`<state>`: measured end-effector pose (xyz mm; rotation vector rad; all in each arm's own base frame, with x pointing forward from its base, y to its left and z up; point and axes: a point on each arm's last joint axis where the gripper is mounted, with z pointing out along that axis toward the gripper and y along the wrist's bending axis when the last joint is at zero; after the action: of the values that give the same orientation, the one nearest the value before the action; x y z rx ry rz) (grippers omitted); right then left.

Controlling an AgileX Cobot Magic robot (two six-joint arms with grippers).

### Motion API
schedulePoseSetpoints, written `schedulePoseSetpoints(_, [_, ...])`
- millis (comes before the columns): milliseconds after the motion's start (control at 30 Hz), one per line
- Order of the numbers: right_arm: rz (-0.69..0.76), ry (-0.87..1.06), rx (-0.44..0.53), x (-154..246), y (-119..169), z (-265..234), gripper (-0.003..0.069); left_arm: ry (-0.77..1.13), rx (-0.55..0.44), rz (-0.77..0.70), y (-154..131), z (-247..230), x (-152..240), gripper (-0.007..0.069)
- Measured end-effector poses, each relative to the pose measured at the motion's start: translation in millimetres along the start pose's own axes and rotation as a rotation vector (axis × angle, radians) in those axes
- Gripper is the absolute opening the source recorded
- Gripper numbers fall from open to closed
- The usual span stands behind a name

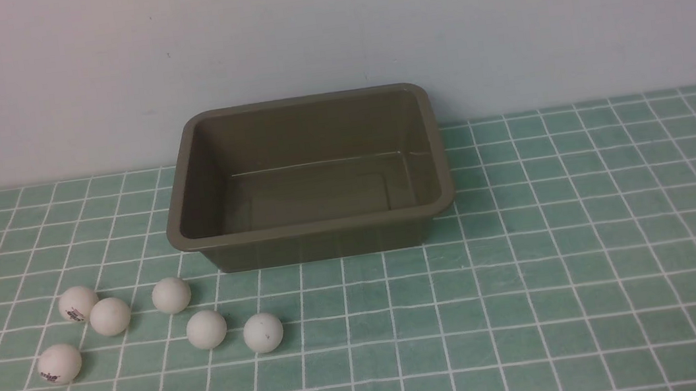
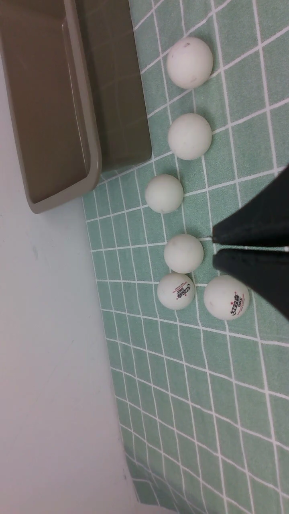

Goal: Put the table tennis balls in the box on the green coffee tablecloth.
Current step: 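Reach for and grasp a ping pong ball on the table beside the basket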

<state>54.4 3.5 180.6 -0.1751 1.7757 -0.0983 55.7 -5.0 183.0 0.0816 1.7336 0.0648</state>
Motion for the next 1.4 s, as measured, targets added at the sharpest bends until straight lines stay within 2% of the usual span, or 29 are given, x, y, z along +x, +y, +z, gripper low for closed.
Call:
schedulePoseSetpoints(567, [0.0,0.0,0.0,0.0,0.0,0.0,-0.0018,-0.003,0.004,-0.025,-0.3,0.0,-0.3,-0.0004])
schedulePoseSetpoints(633, [0.0,0.0,0.0,0.0,0.0,0.0,-0.0018,-0.013,0.019,-0.128,-1.6,0.0,-1.3,-0.0004])
schedulePoseSetpoints(833, [0.0,0.0,0.0,0.0,0.0,0.0,-0.0018,-0.07,0.112,-0.642,-7.5,-0.8,-9.1,-0.0004])
schedulePoseSetpoints(933, [0.0,0.0,0.0,0.0,0.0,0.0,-0.0018,-0.099,0.123,-0.735,-7.0,-1.1,-12.1,-0.0004])
schedulePoseSetpoints(1067, [0.0,0.0,0.0,0.0,0.0,0.0,-0.0018,-0.112,0.131,-0.777,-6.9,-1.3,-13.6,-0.0004])
schedulePoseSetpoints(1400, [0.0,0.0,0.0,0.0,0.0,0.0,-0.0018,-0.153,0.17,-0.993,-6.6,-2.2,-18.7,-0.0004])
